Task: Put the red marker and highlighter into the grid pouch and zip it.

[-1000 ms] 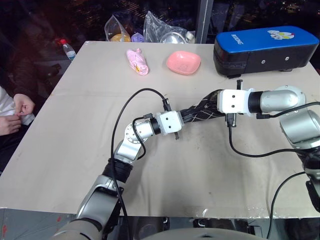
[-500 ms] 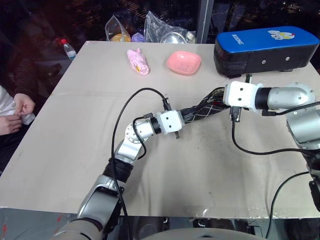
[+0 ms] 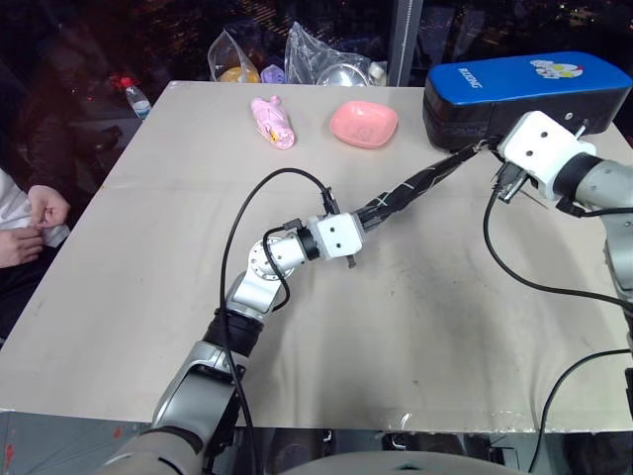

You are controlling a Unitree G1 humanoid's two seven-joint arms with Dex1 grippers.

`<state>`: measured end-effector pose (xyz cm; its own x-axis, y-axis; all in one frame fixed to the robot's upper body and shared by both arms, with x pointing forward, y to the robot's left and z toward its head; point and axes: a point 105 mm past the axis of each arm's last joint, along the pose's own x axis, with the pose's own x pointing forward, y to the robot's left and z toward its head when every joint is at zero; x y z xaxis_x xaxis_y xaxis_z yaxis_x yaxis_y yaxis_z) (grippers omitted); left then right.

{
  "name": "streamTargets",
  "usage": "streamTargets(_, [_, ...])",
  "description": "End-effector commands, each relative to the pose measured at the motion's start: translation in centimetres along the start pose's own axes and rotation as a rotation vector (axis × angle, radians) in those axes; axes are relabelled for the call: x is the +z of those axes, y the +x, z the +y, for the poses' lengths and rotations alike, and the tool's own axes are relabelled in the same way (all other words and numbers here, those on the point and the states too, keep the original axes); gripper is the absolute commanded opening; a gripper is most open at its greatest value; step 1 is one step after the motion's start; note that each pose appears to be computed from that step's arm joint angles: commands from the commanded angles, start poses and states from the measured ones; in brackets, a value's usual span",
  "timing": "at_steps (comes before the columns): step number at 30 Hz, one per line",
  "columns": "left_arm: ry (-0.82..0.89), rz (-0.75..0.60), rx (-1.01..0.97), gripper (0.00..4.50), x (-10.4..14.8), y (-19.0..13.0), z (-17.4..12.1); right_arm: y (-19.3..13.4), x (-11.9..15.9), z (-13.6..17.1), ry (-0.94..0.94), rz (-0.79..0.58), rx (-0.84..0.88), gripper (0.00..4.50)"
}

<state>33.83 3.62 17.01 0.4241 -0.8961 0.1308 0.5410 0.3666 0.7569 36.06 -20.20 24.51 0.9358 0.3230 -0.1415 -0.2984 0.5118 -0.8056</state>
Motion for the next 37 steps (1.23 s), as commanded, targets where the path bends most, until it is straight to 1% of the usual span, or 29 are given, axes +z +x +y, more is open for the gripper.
streamTargets(1, [-0.002, 0.063, 0.02, 0.0, -1.5, -1.1, 0.2, -2.2, -3.6, -5.1, 0.041, 0.147, -0.255, 0.04])
streamTargets(2, [0.001, 0.069, 0.024, 0.0, -1.6, -1.2, 0.2, -2.0, -3.7, -4.4, 0.062, 0.14, -0.217, 0.04])
streamTargets(3, [0.003, 0.077, 0.029, 0.0, -1.7, -1.2, 0.3, -1.8, -3.3, -3.0, 0.135, 0.105, -0.138, 0.04])
streamTargets(5, [0.011, 0.094, 0.043, 0.0, -2.0, -1.3, 0.5, -1.6, -2.8, -0.6, 0.262, 0.061, -0.013, 0.6])
streamTargets(8, [0.018, 0.107, 0.066, 0.0, -2.3, -1.4, 0.8, -2.0, -3.1, 2.2, 0.37, 0.057, 0.115, 1.78])
streamTargets(9, [0.003, 0.106, 0.069, 0.0, -2.3, -1.5, 0.9, -2.2, -3.3, 2.6, 0.392, 0.048, 0.118, 2.42])
streamTargets(10, [-0.005, 0.095, 0.068, 0.0, -2.2, -1.6, 0.8, -2.3, -3.6, 2.9, 0.408, 0.041, 0.112, 2.78])
streamTargets(11, [-0.002, 0.094, 0.041, 0.0, -2.1, -1.9, 0.4, -2.6, -4.1, 3.3, 0.444, 0.031, 0.105, 3.33])
streamTargets(12, [0.006, 0.099, 0.012, 0.69, -2.1, -2.4, 0.0, -3.0, -4.6, 3.7, 0.5, 0.01, 0.104, 3.89])
streamTargets(13, [0.019, 0.11, -0.006, 0.97, -2.2, -2.9, -0.4, -3.3, -4.8, 4.1, 0.538, -0.018, 0.108, 4.19])
streamTargets(16, [0.029, 0.145, -0.006, 2.12, -2.6, -4.6, -0.8, -4.3, -5.5, 5.3, 0.595, -0.08, 0.137, 4.2])
streamTargets(18, [-0.131, 0.154, 0.051, 3.07, -2.5, -7.3, -1.4, -5.2, -6.7, 6.4, 0.663, -0.105, 0.146, 4.2])
streamTargets(19, [-0.241, 0.159, 0.078, 3.47, -2.4, -8.6, -1.8, -5.5, -7.2, 6.9, 0.674, -0.109, 0.158, 4.2])
streamTargets(20, [-0.348, 0.177, 0.099, 3.97, -2.4, -9.7, -2.3, -5.9, -7.6, 7.3, 0.689, -0.119, 0.174, 4.2])
streamTargets(21, [-0.417, 0.199, 0.113, 4.38, -2.5, -10.7, -2.7, -6.2, -7.9, 7.7, 0.697, -0.121, 0.19, 4.2])
streamTargets(22, [-0.488, 0.239, 0.125, 4.45, -2.8, -11.8, -3.1, -6.6, -8.2, 8.4, 0.723, -0.13, 0.232, 4.2])
streamTargets(25, [-0.634, 0.354, 0.139, 4.45, -3.2, -14.4, -4.7, -7.6, -9.1, 9.6, 0.767, -0.153, 0.309, 4.2])
streamTargets(27, [-0.726, 0.376, 0.181, 4.45, -2.2, -15.7, -5.6, -8.5, -10.0, 10.4, 0.761, -0.15, 0.375, 4.2])
streamTargets(29, [-0.779, 0.386, 0.222, 4.45, -1.4, -16.2, -6.0, -9.0, -10.7, 10.9, 0.759, -0.15, 0.419, 4.2])
streamTargets(33, [-0.758, 0.422, 0.234, 4.45, -1.1, -16.3, -6.4, -9.1, -12.1, 11.7, 0.701, -0.114, 0.458, 4.2])
streamTargets(34, [-0.746, 0.422, 0.246, 4.45, -1.1, -16.3, -6.3, -9.0, -12.1, 11.8, 0.707, -0.119, 0.469, 4.2])
streamTargets(35, [-0.727, 0.427, 0.257, 4.48, -1.3, -16.3, -6.1, -8.9, -12.1, 11.9, 0.704, -0.124, 0.481, 4.35])
streamTargets(37, [-0.693, 0.44, 0.255, 4.48, -1.5, -16.3, -6.0, -8.8, -12.0, 12.0, 0.701, -0.135, 0.497, 4.35])
